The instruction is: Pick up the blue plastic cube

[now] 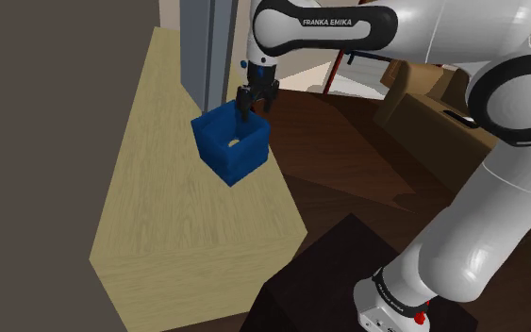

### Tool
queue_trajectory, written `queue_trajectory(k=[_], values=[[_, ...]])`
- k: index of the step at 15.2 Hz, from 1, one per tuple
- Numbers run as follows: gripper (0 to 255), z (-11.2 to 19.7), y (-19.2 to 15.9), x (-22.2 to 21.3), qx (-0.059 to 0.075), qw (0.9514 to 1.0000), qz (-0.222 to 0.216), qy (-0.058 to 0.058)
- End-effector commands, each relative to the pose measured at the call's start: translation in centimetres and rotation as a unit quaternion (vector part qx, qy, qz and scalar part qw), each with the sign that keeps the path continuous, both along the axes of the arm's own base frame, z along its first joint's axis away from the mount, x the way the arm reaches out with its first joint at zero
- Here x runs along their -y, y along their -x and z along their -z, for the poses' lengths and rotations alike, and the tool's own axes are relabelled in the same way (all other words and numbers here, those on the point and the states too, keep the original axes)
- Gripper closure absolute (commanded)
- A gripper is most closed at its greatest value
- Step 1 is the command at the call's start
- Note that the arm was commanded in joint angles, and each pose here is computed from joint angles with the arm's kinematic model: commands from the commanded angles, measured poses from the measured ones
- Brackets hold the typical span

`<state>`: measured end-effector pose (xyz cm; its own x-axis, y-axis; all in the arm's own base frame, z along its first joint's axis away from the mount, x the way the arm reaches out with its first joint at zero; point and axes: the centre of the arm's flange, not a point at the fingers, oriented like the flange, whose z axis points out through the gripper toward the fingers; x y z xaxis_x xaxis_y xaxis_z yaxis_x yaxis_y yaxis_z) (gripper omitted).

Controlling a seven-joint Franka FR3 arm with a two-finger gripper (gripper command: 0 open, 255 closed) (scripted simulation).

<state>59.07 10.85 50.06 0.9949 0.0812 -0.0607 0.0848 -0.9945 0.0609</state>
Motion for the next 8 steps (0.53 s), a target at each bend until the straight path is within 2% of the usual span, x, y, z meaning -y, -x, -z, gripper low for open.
queue_trajectory(k=[1,6,7,8], values=[[0,1.5,-0.1,-0.4,-0.005,1.0000,-0.002,0.000],[0,3.4,-0.1,-0.4,-0.005,1.0000,-0.002,0.000],[255,3.1,0.2,-0.3,-0.005,1.0000,-0.002,0.000],[255,3.6,0.0,-0.2,-0.005,1.0000,-0.002,0.000]])
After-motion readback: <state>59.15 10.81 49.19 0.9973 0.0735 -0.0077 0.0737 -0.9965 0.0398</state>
